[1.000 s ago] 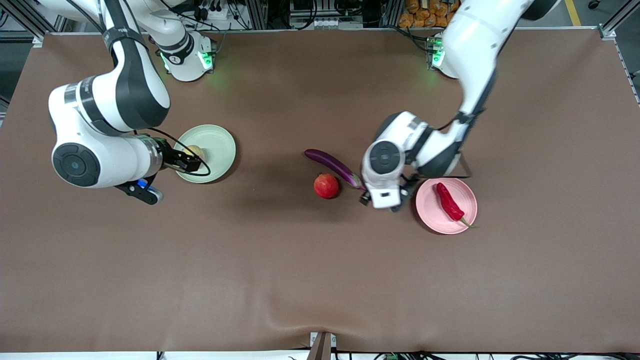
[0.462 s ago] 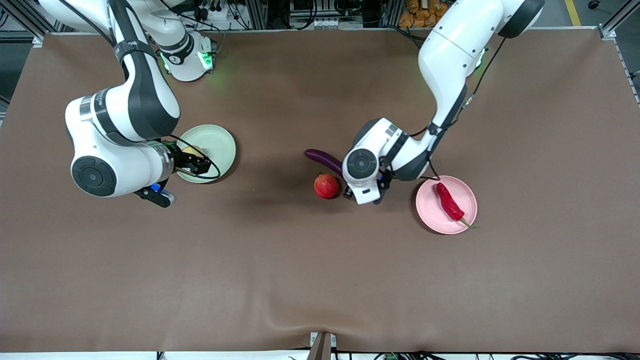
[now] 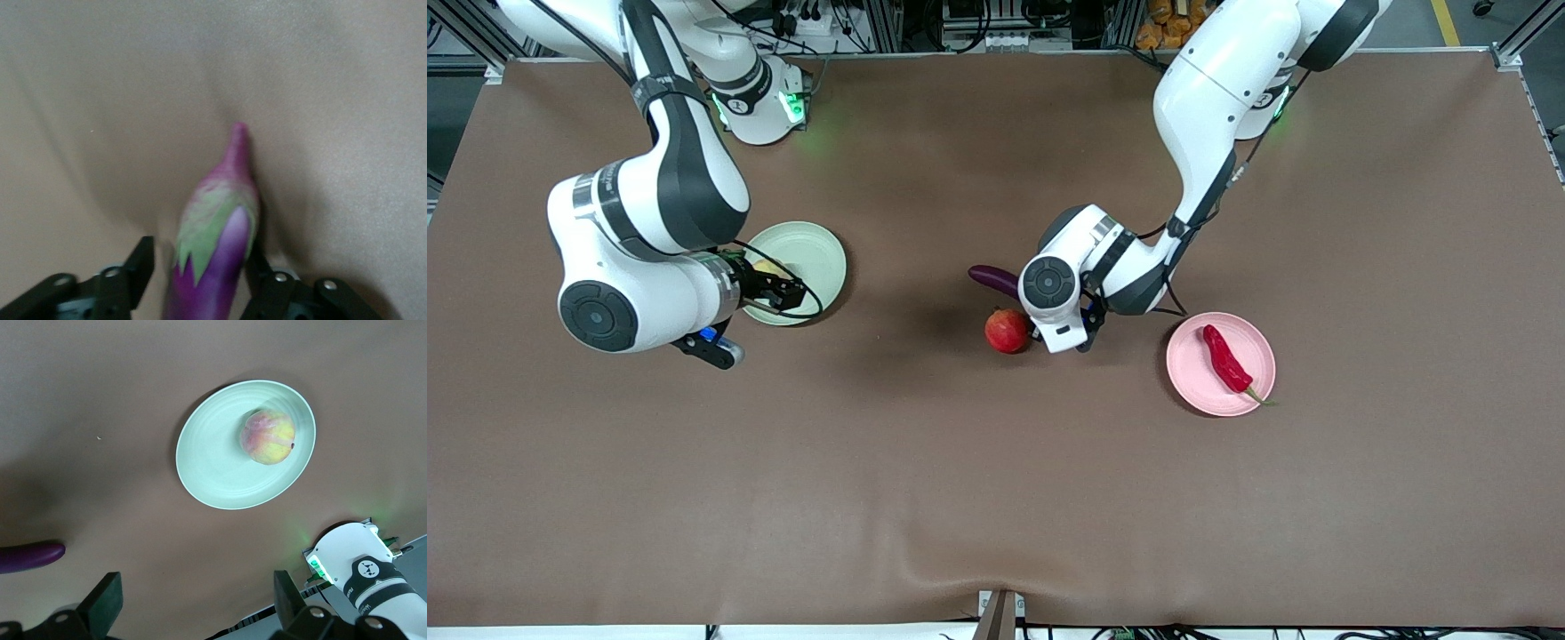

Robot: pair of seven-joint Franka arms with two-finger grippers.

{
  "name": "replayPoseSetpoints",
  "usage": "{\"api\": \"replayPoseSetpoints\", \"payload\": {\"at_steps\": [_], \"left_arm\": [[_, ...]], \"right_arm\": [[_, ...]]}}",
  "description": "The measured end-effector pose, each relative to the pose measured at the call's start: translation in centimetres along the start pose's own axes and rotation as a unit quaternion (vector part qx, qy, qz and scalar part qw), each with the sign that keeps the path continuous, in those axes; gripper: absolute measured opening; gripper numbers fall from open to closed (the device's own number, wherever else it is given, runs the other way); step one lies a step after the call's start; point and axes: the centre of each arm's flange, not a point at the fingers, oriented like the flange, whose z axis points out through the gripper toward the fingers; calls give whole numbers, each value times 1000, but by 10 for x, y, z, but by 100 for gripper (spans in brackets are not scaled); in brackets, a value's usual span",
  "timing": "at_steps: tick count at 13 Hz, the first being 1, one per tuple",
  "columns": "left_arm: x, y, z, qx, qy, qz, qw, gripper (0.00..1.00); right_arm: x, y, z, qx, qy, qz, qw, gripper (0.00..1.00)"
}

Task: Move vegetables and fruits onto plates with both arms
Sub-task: 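Release the chili and reach the left gripper to the purple eggplant, then grasp the eggplant with the left gripper while the right gripper grasps the apple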

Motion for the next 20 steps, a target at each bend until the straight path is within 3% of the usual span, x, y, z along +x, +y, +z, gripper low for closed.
{"api": "replayPoseSetpoints", "payload": {"at_steps": [2,4,6,10,13,16,18,20], "left_arm": [[1,1,-1,0,0,-1,1000,37],[7,1,-5,6,11,4,1000,37],[15,-6,-20,39,26,36,998,37],[29,-38,-75,114,38,142,983,35],[82,-48,-134,122,28,219,968,35],[163,-36,-146,127,69,272,952,35],[205,-25,-138,132,84,283,946,35],[251,-17,-141,116,97,297,943,35]], "right_arm": [[-2,-3,2,0,-2,-1,1000,100],[-11,-20,7,17,-17,20,999,100],[-25,-52,13,53,-23,59,997,100],[-53,-147,51,128,18,128,983,100],[-53,-213,105,191,45,172,965,100],[-55,-256,152,239,72,211,945,100],[-65,-276,173,261,82,225,935,100],[-70,-284,187,261,85,226,934,100]]}}
